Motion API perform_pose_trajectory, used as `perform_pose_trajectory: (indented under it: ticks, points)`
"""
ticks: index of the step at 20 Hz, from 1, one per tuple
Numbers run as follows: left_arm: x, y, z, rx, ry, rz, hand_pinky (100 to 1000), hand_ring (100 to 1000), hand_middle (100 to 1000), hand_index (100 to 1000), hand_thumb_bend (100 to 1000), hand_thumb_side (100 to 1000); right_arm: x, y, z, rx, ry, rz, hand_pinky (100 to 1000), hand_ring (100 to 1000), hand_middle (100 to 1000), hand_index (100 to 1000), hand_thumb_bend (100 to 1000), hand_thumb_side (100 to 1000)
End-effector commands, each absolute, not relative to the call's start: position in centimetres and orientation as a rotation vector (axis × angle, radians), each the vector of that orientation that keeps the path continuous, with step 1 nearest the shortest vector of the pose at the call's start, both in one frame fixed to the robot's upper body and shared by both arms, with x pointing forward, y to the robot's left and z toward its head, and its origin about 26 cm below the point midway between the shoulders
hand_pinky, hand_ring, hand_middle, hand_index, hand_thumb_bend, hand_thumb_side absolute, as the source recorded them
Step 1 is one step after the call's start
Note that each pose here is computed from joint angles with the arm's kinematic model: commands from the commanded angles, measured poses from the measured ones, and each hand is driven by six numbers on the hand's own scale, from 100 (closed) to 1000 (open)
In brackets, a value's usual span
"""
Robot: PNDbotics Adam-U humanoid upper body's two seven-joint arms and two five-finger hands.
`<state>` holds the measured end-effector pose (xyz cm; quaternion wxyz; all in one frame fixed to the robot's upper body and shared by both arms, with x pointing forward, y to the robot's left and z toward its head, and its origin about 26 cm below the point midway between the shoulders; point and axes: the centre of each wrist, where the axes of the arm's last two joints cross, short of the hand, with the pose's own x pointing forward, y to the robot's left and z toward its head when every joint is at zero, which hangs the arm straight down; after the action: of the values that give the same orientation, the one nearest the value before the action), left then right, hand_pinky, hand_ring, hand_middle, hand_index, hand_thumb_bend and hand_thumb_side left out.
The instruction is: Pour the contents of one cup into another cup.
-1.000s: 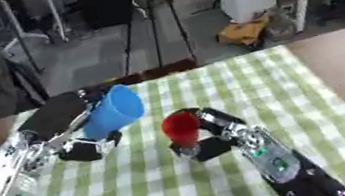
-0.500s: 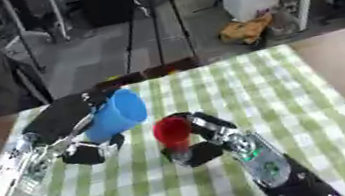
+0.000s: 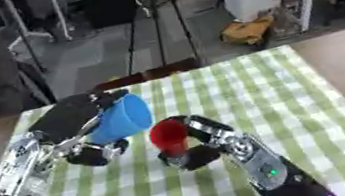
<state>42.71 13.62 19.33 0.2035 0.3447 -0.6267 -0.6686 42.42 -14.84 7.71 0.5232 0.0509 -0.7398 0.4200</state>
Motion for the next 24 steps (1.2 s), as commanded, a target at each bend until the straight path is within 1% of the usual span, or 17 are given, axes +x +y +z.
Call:
perform_pose_trajectory:
  ticks: [1,15,24]
  points:
    - [42.9,13.1,20.5,1.022,-1.739,-1.904,656,487,414,622,353,100,42.7,-14.3,8.8,0.122,-1.800,1.025,828,803,689,836,203,148]
    - [43.5,11.4,20.4,1.140,-1.667,-1.995,677,489,404,605,422,100,42.6,-14.0,8.4,0.131,-1.789,1.048,826,802,687,835,202,147]
    - [43.8,10.9,20.8,1.200,-1.639,-2.038,683,489,399,598,448,100,42.5,-13.9,8.2,0.134,-1.782,1.059,826,801,692,835,204,147]
